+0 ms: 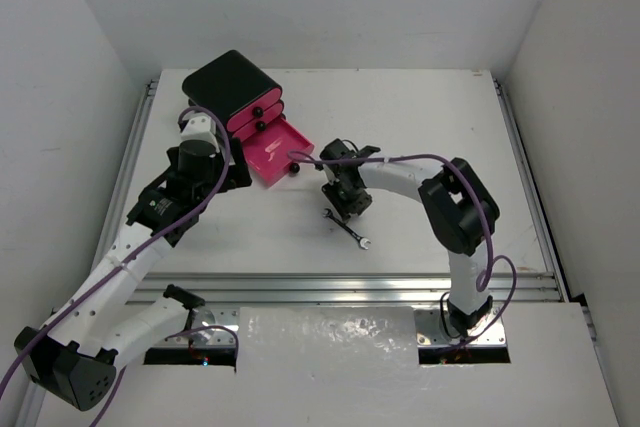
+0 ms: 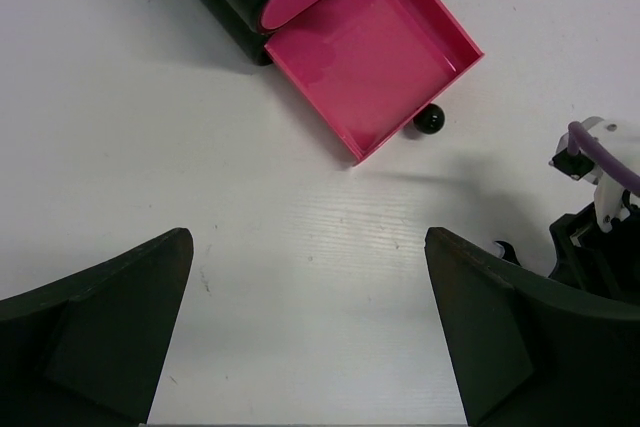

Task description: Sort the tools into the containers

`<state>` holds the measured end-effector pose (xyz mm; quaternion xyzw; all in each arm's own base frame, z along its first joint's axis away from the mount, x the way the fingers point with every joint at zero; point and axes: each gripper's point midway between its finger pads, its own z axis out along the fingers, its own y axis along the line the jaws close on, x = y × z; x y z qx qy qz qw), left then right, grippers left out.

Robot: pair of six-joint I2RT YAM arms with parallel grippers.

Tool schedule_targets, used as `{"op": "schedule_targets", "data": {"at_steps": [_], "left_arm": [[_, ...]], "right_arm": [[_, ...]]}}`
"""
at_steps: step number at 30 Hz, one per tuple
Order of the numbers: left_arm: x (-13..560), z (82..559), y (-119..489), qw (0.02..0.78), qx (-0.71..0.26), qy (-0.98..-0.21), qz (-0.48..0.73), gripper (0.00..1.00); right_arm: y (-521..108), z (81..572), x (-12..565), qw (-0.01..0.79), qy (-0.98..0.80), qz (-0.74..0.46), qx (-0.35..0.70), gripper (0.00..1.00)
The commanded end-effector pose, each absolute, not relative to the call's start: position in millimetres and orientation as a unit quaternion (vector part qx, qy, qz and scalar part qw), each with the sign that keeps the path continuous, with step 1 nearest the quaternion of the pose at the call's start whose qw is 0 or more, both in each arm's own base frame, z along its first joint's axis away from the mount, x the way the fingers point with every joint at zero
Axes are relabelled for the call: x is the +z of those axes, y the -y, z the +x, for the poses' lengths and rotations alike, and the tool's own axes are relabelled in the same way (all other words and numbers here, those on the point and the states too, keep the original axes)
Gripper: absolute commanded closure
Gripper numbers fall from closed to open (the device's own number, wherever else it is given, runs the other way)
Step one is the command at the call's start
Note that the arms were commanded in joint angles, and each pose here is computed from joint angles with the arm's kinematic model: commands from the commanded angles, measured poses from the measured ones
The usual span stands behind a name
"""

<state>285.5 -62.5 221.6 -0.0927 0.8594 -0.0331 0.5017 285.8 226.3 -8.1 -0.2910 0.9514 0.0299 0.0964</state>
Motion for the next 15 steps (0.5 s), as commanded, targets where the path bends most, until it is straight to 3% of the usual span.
{"op": "schedule_targets", "data": {"at_steps": [1,9,15], "left_arm": [[232,290,64,0.520,-0.046,-0.848,-0.095,0.00],[231,290,66,0.518,-0.050,-0.849,-0.091,0.00],[232,290,66,0.518,-0.050,-0.849,-0.091,0.00]], "right_arm": [[-243,282,15,0.131,-0.944,-0.298,0.050,0.56],[-253,282,32,0.181,-0.938,-0.290,0.064,0.57],[-254,269,16,0.139,-0.937,-0.317,0.048,0.59]]}}
